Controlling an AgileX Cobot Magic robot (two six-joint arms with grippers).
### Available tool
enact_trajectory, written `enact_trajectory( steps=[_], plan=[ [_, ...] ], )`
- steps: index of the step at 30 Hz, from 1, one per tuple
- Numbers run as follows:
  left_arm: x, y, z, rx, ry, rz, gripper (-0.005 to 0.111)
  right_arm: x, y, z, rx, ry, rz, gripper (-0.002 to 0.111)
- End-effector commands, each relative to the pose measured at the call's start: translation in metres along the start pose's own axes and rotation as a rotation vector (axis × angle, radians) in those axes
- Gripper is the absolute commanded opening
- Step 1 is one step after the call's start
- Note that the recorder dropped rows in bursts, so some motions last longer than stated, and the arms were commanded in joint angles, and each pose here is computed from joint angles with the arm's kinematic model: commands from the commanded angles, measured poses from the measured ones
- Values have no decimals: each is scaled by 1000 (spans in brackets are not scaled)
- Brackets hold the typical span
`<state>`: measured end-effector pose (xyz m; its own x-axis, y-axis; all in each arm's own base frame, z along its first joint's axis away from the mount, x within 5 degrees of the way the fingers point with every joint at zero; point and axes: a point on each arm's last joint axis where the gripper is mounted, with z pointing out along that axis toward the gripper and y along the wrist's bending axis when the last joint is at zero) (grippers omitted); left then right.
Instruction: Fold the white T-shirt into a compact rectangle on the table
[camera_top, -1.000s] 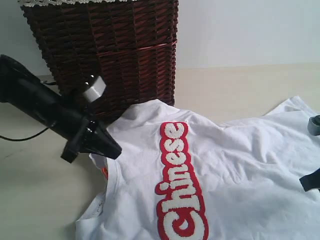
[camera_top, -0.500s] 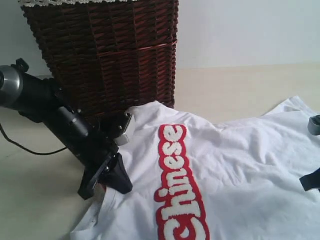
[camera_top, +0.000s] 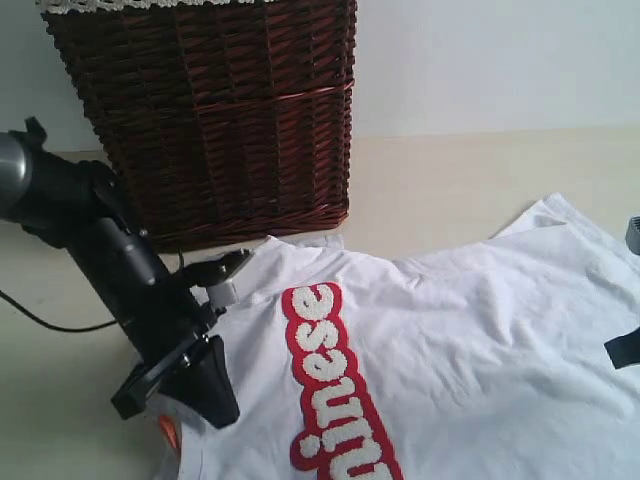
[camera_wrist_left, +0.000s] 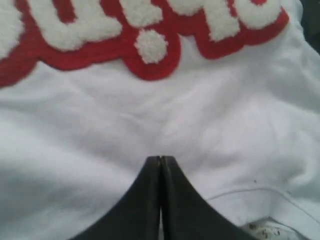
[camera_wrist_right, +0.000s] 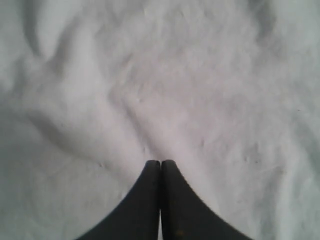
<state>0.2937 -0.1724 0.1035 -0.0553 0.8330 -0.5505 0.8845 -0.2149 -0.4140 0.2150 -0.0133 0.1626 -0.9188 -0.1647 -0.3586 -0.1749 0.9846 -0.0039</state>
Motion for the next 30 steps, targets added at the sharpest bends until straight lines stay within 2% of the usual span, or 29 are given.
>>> enact_trajectory(
  steps=[1,3,4,7,9,12,14,20,24,30],
  plan=[
    [-23,-12,-40,-112,-45,39,0,-1,-1,-2,2,-13,-5,0],
    [-28,-13,-55,-212,-52,59,0,-1,-1,-2,2,-13,-5,0],
    [-30,-8,-62,-308,-58,66,0,-1,-1,-2,2,-13,-5,0],
    [-31,19,-75,-621,-99,51,0,-1,0,-2,1,-13,-3,0],
    [-31,36,-78,-757,-158,22,0,-1,0,-2,1,-13,-3,0],
    [-30,52,-71,-788,-232,22,0,-1,0,-2,-2,-8,-3,0],
    [-26,64,-63,-784,-264,-22,0,0,0,-2,-4,-4,-3,0],
    [-8,91,-38,-747,-255,-92,0,1,1,-2,-10,8,-3,0],
    [0,98,-30,-755,-260,-152,0,1,1,-2,-12,12,-4,0],
    [-6,98,-43,-821,-334,-267,0,1,1,-2,-13,14,-4,0]
  ],
)
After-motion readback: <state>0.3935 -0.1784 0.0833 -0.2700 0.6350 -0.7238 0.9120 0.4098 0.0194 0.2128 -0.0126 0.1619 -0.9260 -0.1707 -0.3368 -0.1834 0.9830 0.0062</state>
